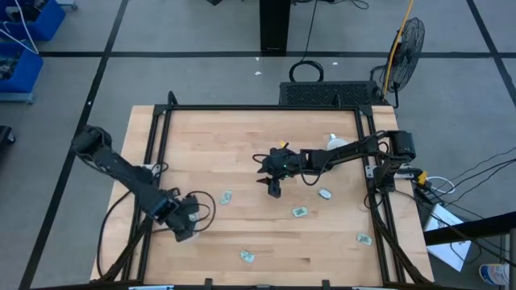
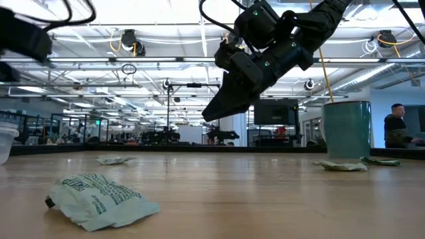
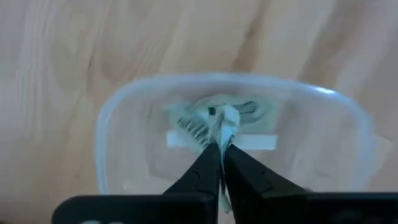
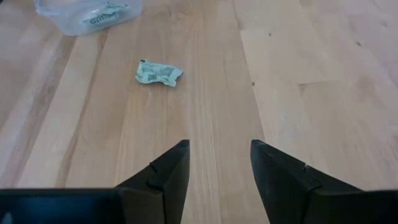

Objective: Pick and place Stevia / Truvia into bins
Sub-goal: Put the stevia packet into the transparent container

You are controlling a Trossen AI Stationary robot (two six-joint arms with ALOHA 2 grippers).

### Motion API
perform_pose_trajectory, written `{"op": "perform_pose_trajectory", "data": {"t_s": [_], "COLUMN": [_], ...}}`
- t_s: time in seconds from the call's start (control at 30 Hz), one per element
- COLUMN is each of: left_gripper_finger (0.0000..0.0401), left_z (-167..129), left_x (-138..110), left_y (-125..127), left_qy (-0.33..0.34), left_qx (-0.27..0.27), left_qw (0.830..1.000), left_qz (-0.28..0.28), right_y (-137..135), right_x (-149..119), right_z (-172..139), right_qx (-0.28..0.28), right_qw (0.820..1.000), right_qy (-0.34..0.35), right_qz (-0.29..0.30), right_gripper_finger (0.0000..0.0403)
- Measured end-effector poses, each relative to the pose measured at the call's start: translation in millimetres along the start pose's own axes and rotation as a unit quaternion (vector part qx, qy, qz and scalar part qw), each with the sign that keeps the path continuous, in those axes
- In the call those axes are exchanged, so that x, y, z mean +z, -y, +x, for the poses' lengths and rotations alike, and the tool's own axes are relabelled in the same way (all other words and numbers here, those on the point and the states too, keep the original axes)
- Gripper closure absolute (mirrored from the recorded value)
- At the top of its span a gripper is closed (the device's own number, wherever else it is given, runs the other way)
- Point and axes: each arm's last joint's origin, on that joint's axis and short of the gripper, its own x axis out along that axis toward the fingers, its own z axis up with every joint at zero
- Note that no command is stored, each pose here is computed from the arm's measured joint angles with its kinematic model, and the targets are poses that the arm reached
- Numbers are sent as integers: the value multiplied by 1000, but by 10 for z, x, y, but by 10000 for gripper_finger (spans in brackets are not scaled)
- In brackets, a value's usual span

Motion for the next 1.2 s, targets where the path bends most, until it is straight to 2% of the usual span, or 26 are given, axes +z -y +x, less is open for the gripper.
{"op": "perform_pose_trajectory", "data": {"t_s": [0.1,0.17,0.33,0.47,0.6,0.73,0.87,0.93,1.03,1.2], "left_gripper_finger": [348,333,300,289,289,288,288,288,288,288], "left_z": [68,92,99,98,84,52,25,-10,-101,-309], "left_x": [-23,-25,2,23,10,-46,-65,-50,14,181], "left_y": [-65,-92,-137,-185,-287,-355,-407,-411,-364,-250], "left_qy": [-8,-9,-14,-29,-94,-190,-217,-214,-173,-52], "left_qx": [18,23,36,48,72,80,105,113,114,116], "left_qw": [998,997,997,997,989,969,955,954,966,988], "left_qz": [-63,-78,-68,-57,-94,-135,-176,-179,-157,-89], "right_y": [-1,-1,-1,-1,-1,-1,-1,-1,-1,-1], "right_x": [6,8,8,8,8,8,7,8,7,8], "right_z": [0,0,0,0,0,0,0,0,0,0], "right_qx": [0,0,0,1,1,1,1,1,1,1], "right_qw": [1000,1000,1000,1000,1000,1000,1000,1000,1000,1000], "right_qy": [3,4,4,4,4,4,4,4,4,4], "right_qz": [0,0,0,0,0,0,-1,-7,-11,-11], "right_gripper_finger": [241,241,241,240,242,242,242,242,242,242]}}
